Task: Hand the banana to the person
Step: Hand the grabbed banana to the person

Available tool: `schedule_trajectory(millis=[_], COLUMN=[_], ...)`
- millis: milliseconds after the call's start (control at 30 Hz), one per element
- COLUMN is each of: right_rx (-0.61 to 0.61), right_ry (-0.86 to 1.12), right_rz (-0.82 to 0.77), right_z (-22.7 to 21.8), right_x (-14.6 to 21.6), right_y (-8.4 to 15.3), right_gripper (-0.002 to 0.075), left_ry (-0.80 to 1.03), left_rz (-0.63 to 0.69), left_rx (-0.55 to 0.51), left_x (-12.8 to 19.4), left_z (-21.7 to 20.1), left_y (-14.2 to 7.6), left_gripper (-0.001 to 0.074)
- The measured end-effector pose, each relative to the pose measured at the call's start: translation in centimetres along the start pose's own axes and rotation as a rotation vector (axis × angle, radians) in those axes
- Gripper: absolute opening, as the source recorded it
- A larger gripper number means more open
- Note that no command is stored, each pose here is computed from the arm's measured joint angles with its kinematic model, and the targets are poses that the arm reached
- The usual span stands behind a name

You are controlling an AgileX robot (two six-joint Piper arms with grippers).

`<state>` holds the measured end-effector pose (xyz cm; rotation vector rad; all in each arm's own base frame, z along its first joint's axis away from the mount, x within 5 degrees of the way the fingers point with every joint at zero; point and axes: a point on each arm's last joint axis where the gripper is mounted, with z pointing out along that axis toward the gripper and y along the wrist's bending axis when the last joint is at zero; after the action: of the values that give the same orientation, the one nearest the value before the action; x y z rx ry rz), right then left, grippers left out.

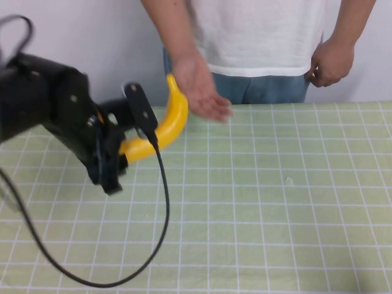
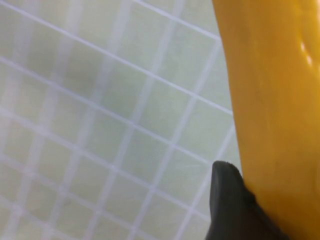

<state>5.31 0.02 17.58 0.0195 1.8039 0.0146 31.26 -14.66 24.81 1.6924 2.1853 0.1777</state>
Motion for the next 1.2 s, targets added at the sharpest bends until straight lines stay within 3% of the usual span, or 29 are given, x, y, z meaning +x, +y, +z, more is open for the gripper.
schedule_trajectory(millis=[233, 533, 700, 1200], right_rx=[0.0, 0.0, 0.0, 0.0], right_ry=[0.0, 0.0, 0.0, 0.0], right_rz=[0.0, 0.0, 0.0, 0.0], right_z=[0.0, 0.0, 0.0, 0.0], right_x=[0.0, 0.0, 0.0, 0.0], right_y=[0.0, 0.0, 0.0, 0.0], right_gripper=[-0.0007, -0.0007, -0.0007, -0.0007], left_ry=[-0.101, -0.163, -0.181, -0.153], left_rz=[0.127, 0.333, 0.386, 0.325], left_rx=[-0.147, -0.233, -0.253, -0.212], left_x=[0.0, -3.0, -4.7, -6.8], left_z=[-6.5, -7.9, -7.2, -2.0], left_y=[-0.4, -2.5, -2.9, -1.9], left_gripper=[0.0265, 0.0265, 0.0265, 0.0263])
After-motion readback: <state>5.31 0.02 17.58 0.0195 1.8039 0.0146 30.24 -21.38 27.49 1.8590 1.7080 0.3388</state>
